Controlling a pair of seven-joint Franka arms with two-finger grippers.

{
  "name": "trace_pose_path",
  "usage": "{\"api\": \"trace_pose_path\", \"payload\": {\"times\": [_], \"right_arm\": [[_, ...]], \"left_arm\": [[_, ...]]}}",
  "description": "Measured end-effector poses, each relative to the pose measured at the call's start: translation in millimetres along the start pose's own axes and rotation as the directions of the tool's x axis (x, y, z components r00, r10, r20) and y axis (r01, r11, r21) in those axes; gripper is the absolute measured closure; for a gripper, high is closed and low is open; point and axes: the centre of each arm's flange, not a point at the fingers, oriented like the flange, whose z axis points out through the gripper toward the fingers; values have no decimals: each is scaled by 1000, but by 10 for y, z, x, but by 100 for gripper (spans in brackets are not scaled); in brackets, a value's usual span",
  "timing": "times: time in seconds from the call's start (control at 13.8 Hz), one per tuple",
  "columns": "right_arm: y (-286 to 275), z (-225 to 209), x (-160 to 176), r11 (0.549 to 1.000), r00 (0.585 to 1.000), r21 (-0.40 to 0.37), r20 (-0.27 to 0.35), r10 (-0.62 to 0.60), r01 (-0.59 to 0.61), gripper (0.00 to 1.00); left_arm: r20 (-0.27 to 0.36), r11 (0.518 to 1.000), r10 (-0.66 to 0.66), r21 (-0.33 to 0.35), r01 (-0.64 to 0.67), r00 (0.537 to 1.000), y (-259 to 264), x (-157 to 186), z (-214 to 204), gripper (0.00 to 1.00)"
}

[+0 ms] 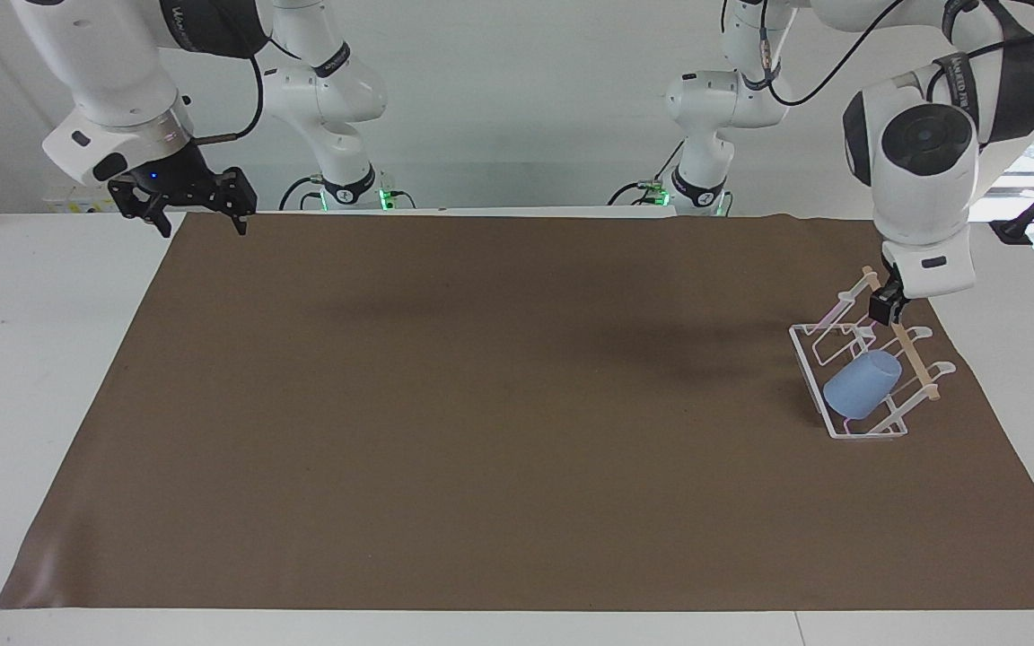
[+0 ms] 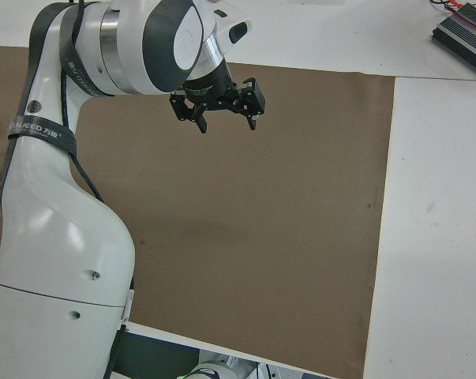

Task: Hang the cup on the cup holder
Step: 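Release the cup on the rack and retract the left gripper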

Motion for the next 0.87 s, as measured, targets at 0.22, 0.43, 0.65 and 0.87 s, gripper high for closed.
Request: {"api": "trace_pose_path", "payload": {"times": [0.22, 0.43, 0.65, 0.87], "right_arm": [[0, 0, 0, 1000, 1000, 0, 0, 0, 0, 0], [0, 0, 0, 1000, 1000, 0, 0, 0, 0, 0], [0, 0, 0, 1000, 1000, 0, 0, 0, 0, 0], [0, 0, 0, 1000, 1000, 0, 0, 0, 0, 0]], "left_arm": [[45, 974, 183, -146, -175, 982, -110, -107, -114, 0], [22, 894, 364, -287, -343, 931, -179, -177, -336, 0], [-4, 836, 453, -346, -427, 891, -216, -215, -535, 0], [-3, 828, 460, -359, -430, 888, -250, -182, -505, 0]]}}
